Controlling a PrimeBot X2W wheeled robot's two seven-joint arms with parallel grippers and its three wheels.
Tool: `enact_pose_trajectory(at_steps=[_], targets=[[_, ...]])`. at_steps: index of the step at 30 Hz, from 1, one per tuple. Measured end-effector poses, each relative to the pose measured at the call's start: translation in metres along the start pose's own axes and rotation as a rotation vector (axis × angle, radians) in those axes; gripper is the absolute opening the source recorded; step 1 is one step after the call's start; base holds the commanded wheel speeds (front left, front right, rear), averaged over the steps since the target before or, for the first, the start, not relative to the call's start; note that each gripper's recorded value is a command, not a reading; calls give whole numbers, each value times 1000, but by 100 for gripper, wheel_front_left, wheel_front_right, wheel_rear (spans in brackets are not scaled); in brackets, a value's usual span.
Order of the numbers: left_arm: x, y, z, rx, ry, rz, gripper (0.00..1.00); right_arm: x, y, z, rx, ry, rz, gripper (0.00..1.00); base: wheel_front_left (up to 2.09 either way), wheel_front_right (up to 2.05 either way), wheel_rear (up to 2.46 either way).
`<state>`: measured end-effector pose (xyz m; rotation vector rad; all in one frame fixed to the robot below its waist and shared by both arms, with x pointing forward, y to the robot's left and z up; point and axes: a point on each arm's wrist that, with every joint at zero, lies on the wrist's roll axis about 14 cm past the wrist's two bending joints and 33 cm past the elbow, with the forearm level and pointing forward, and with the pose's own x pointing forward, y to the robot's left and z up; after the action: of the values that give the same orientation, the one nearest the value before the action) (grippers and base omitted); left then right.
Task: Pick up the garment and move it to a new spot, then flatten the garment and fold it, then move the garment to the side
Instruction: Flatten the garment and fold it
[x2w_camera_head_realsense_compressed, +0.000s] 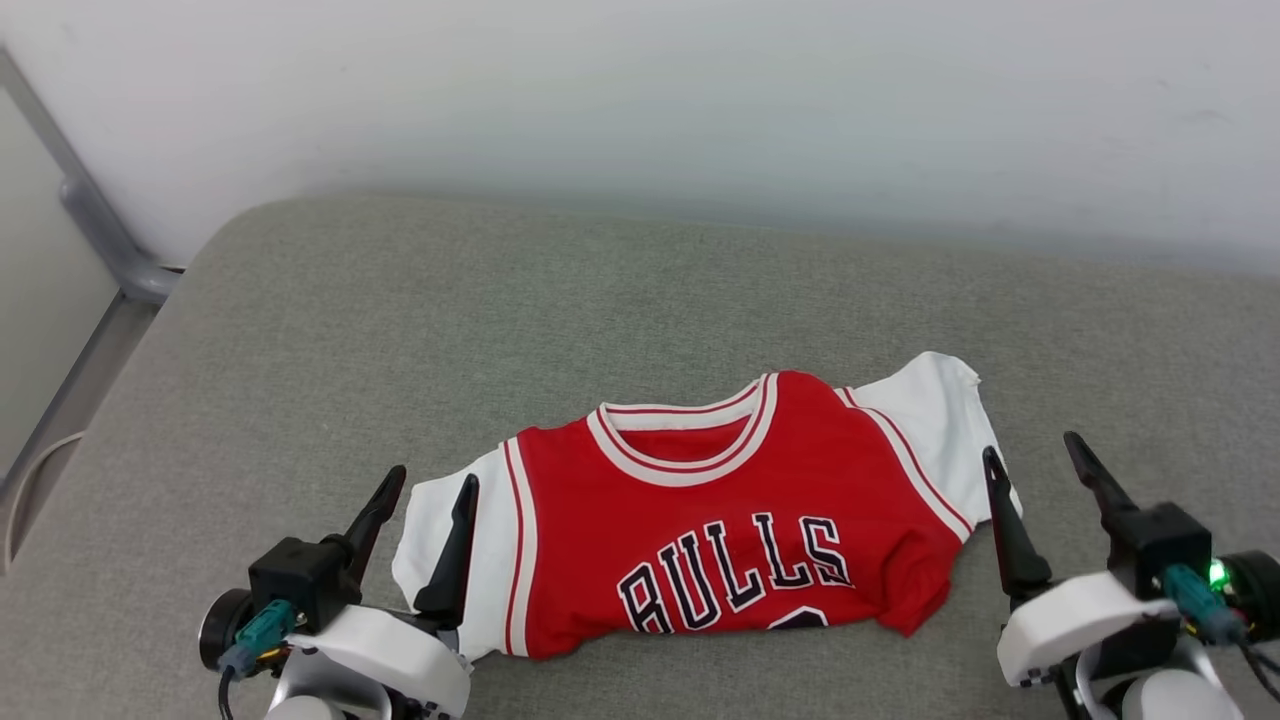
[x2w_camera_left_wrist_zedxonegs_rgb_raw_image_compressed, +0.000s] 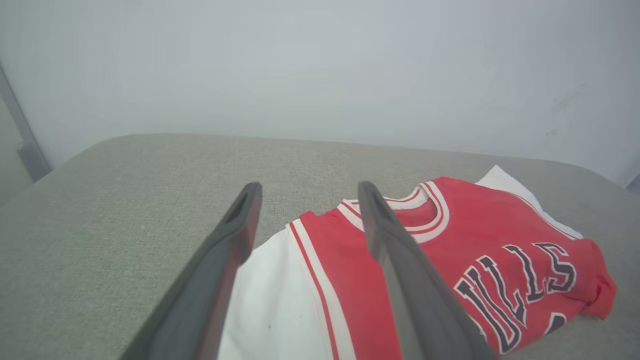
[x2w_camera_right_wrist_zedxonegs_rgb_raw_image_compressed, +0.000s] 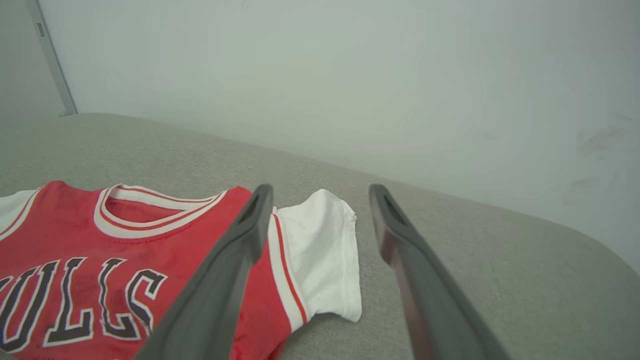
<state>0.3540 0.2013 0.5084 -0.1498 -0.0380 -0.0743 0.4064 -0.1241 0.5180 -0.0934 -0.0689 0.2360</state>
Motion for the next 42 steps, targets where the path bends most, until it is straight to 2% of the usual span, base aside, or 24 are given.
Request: enact_pose_trajectory(at_steps=[4, 10, 11, 12, 13, 16, 21, 33, 34, 35, 42], targets=[[0, -8, 10, 27, -42, -31, 100, 14, -1, -9, -14, 113, 7, 100, 0, 0, 0], [-1, -13, 15, 41, -68, -32, 100, 34, -17, -44, -7, 469, 22, 100, 0, 0, 0], [-1, -10, 11, 35, -58, -17, 100, 36, -14, -57, 12, 618, 57, 100, 0, 0, 0], [-1, -8, 8, 34, -50, -11, 100, 36, -11, -64, 27, 693, 78, 100, 0, 0, 0], [0, -5, 3, 26, -39, 4, 100, 36, -23, -78, 18, 876, 84, 100, 0, 0, 0], [4, -3, 1, 25, -32, 15, 100, 45, -25, -82, 2, 972, 104, 100, 0, 0, 0], [6, 8, -7, 33, -8, 52, 100, 51, -22, -107, -1, 1128, 126, 100, 0, 0, 0], [7, 29, -6, 61, -7, 124, 100, 53, -12, -161, -18, 1275, 158, 100, 0, 0, 0], [7, 29, -5, 62, -10, 125, 100, 52, -13, -161, -15, 1277, 156, 47, 0, 0, 0], [6, 29, -5, 60, -12, 127, 100, 51, -13, -161, -12, 1274, 155, 0, 0, 0, 0], [5, 23, -3, 62, -19, 103, 100, 30, -32, -159, 11, 1264, 102, 0, 0, 0, 0]])
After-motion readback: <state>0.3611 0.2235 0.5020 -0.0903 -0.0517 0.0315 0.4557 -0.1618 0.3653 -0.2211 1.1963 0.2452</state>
